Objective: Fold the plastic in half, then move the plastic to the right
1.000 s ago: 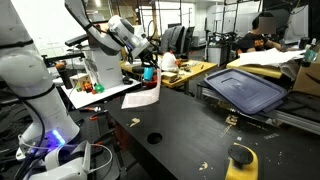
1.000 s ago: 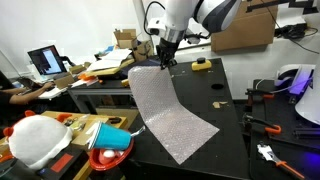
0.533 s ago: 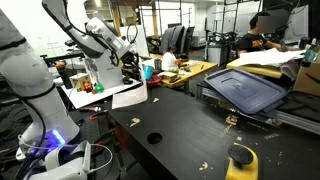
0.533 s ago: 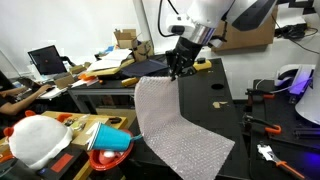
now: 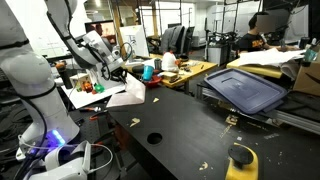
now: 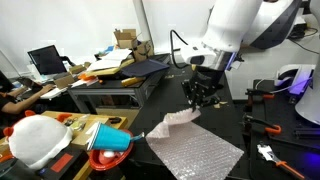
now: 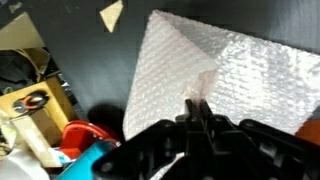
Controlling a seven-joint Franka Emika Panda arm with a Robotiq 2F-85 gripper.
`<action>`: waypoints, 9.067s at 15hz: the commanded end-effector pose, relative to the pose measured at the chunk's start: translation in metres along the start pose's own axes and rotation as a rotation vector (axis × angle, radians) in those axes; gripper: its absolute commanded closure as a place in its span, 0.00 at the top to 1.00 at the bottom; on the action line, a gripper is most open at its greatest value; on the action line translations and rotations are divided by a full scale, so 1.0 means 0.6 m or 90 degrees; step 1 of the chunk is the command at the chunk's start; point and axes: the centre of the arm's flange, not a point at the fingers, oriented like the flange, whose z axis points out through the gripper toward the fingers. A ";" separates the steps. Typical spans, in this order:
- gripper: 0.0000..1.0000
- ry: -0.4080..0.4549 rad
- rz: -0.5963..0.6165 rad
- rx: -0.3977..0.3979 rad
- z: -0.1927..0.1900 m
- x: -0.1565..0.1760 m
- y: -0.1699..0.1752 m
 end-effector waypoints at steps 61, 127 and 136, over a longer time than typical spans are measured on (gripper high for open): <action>0.00 0.014 0.362 0.149 0.112 0.022 0.024; 0.00 -0.470 1.068 -0.298 0.320 -0.524 0.246; 0.00 -0.319 1.082 -0.229 0.301 -0.479 0.302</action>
